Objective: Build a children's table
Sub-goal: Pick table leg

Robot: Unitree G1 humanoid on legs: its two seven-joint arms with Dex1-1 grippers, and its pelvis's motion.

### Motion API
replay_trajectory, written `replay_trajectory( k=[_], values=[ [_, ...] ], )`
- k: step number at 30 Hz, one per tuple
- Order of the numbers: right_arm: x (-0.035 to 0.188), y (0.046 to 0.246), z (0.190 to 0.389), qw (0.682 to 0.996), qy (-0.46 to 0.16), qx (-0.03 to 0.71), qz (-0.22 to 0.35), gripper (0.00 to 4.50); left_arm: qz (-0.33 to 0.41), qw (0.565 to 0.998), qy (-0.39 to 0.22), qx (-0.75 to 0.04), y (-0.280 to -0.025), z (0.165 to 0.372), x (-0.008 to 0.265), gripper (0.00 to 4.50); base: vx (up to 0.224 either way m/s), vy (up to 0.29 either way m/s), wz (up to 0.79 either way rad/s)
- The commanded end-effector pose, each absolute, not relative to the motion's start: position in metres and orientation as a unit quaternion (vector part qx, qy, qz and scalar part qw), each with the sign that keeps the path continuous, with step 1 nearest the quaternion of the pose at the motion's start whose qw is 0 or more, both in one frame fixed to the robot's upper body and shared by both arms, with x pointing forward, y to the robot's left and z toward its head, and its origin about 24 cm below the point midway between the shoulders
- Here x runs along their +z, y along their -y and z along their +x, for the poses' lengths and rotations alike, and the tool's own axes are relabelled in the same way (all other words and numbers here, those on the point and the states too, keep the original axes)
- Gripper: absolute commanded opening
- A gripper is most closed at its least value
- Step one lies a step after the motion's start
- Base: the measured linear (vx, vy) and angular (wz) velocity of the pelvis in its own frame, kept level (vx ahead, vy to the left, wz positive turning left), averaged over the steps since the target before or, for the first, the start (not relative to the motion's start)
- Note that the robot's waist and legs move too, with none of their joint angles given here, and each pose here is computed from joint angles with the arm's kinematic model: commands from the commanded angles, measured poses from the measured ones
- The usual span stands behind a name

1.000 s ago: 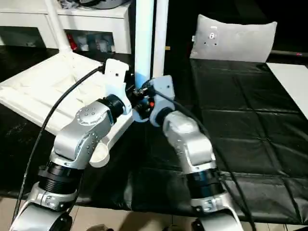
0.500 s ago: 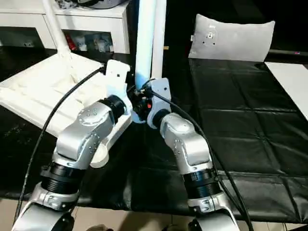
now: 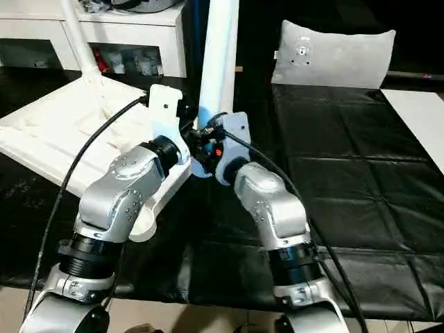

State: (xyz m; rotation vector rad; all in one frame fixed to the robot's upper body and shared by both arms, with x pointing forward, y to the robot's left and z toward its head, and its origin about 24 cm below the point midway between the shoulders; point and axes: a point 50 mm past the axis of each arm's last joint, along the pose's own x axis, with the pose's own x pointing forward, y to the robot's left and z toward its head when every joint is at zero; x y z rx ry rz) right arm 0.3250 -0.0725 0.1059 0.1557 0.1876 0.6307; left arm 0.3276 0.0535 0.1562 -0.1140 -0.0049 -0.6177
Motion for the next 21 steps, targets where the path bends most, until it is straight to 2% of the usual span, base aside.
replay_trajectory(
  k=[1,6,8,11,13,16,21],
  values=[
    [0.108,0.077,0.326,0.944,-0.084,0.310,0.077,1.93,-0.072,0.943,0.011,-0.325,-0.055,0.325,0.162,3.78,0.000,0.000,0.00],
    [0.107,0.088,0.324,0.933,-0.080,0.343,0.079,1.93,-0.101,0.912,0.003,-0.399,-0.062,0.317,0.163,4.09,0.000,0.000,0.00],
    [0.108,0.093,0.319,0.917,-0.076,0.382,0.084,1.93,-0.131,0.888,-0.015,-0.440,-0.071,0.313,0.163,4.28,0.000,0.000,0.00],
    [0.113,0.100,0.313,0.891,-0.067,0.439,0.089,1.93,-0.153,0.877,-0.022,-0.454,-0.084,0.315,0.166,4.48,0.000,0.000,0.00],
    [0.114,0.101,0.311,0.884,-0.066,0.455,0.088,1.93,-0.159,0.872,-0.021,-0.462,-0.087,0.315,0.168,4.50,0.000,0.000,0.00],
    [0.119,0.108,0.302,0.847,-0.065,0.521,0.090,1.93,-0.201,0.834,-0.021,-0.514,-0.093,0.311,0.176,4.50,0.000,0.000,0.00],
    [0.123,0.115,0.294,0.808,-0.077,0.580,0.076,1.93,-0.195,0.787,-0.042,-0.583,-0.094,0.301,0.177,4.50,0.000,0.000,0.00]
  ],
)
